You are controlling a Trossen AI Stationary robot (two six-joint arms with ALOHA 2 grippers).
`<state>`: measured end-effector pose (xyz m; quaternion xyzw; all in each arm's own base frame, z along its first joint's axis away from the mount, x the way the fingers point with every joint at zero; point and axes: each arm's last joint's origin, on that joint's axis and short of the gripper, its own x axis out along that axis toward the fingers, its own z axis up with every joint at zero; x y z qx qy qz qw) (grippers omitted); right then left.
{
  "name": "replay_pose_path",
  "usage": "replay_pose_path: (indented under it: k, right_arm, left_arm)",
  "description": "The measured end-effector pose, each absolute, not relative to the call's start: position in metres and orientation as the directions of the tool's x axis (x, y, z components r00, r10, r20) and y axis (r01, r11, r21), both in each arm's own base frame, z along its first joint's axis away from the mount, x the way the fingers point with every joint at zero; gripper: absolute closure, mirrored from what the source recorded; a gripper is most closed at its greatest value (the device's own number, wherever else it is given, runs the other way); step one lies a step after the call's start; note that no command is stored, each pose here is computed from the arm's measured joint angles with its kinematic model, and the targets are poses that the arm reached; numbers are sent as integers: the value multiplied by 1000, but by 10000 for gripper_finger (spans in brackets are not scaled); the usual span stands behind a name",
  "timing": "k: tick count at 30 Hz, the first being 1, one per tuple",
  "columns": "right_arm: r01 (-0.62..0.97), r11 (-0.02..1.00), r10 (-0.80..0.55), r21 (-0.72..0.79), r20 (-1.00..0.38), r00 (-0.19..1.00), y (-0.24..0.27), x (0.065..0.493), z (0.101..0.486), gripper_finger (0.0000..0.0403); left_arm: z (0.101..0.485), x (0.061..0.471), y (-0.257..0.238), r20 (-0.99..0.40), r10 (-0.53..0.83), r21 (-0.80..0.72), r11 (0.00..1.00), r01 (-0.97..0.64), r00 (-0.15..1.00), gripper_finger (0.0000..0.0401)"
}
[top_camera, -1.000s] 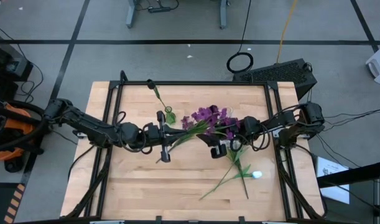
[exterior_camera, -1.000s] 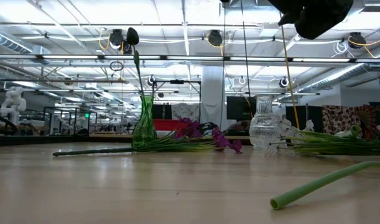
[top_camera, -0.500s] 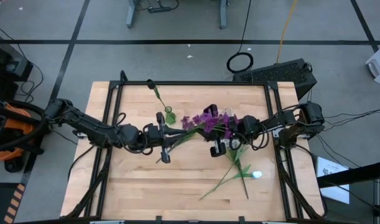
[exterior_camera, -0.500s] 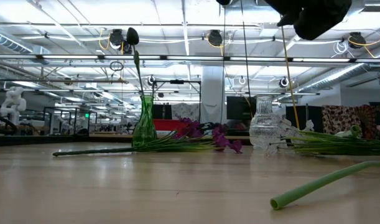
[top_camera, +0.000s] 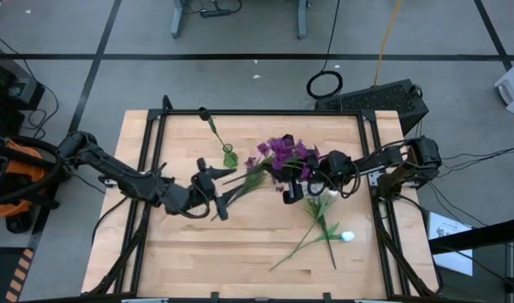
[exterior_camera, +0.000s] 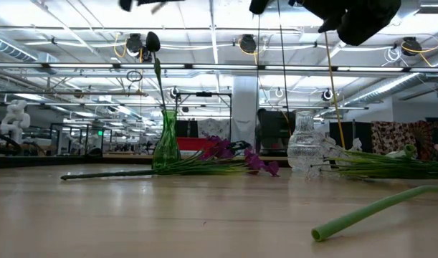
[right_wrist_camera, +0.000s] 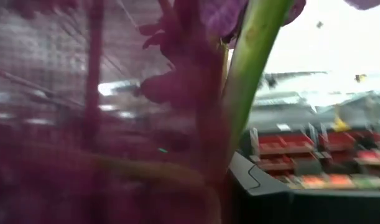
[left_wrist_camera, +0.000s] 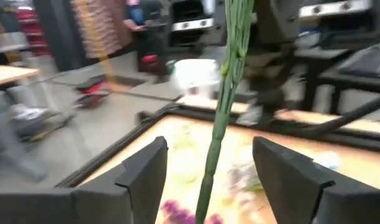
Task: Sort flowers into vase by color
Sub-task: Put the right purple flowers into the green vase
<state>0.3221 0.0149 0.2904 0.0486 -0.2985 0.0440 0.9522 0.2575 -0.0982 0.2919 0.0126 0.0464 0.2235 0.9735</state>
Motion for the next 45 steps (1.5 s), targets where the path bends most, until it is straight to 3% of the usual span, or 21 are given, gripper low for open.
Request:
replay_pose_path:
  k: [8, 15, 23, 28, 35, 45]
  right_arm:
    - [-1, 991, -63, 135, 471, 880, -13, 320, 294, 393]
    - [61, 987, -121, 146, 444, 888, -37, 325, 304, 394]
    - [144, 989, -147, 29, 241, 959, -55, 350, 345, 394]
    - [166, 986, -162, 9, 260, 952, -61, 350, 359, 394]
    - [198, 979, -202, 43, 242, 949, -76, 354, 350, 394]
    - [230, 958, -259, 172, 168, 951, -106, 382, 300, 394]
  left_arm:
    - [269, 235, -109, -203, 578, 99, 815, -570, 791, 159]
    - [247, 217, -106, -301, 629, 44, 760, -649, 717, 159]
    - [229, 208, -101, -334, 652, 44, 732, -680, 681, 159]
    - [215, 203, -97, -342, 659, 34, 721, -692, 670, 159]
    - [201, 199, -96, -381, 630, 6, 734, -680, 677, 159]
    - [182, 200, -98, -459, 547, -45, 772, -634, 700, 159]
